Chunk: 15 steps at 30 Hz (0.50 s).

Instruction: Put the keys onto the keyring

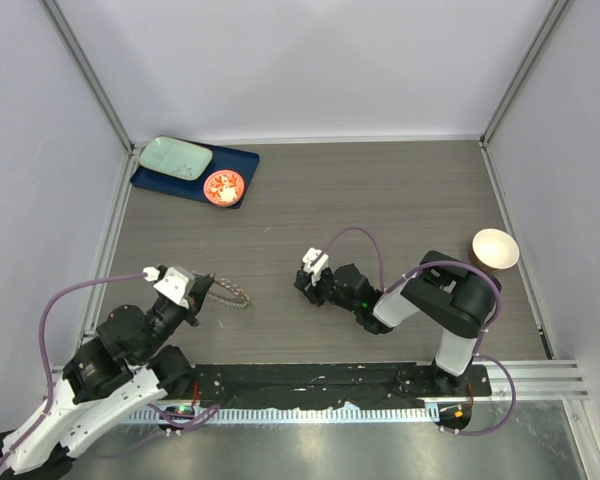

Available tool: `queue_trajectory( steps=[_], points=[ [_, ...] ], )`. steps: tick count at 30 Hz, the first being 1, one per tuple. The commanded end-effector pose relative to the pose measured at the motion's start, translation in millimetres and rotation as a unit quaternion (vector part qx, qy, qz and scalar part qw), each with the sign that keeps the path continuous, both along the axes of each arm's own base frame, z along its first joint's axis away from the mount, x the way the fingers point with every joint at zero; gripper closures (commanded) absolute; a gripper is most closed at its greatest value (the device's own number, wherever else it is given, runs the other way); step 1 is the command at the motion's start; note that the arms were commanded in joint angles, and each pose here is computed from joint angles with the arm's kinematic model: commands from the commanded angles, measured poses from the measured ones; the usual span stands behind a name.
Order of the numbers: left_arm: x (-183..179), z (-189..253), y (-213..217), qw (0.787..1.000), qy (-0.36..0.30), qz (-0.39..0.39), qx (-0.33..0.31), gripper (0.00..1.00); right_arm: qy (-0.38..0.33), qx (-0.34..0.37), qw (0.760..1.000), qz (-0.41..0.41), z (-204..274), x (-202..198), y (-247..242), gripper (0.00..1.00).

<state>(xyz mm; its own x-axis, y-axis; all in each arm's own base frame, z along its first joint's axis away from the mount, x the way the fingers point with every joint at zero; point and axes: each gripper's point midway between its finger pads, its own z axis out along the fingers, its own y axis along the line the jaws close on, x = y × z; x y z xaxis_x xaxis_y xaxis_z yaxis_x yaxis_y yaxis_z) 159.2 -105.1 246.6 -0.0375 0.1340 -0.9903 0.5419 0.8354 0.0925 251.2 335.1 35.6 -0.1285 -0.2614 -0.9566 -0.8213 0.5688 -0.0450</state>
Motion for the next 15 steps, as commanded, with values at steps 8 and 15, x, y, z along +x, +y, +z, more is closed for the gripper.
queue_trajectory(
  steps=[8, 15],
  points=[
    [2.4, 18.5, -3.6, 0.999, -0.024, -0.003, -0.026, 1.0, -0.018, 0.017, 1.0, -0.005, 18.7, 7.5, 4.8, 0.7],
    [1.7, 19.6, -3.5, 0.999, -0.026, -0.004, -0.027, 1.0, -0.011, 0.008, 1.0, -0.014, 12.9, 8.7, 1.1, 0.73]
  ],
)
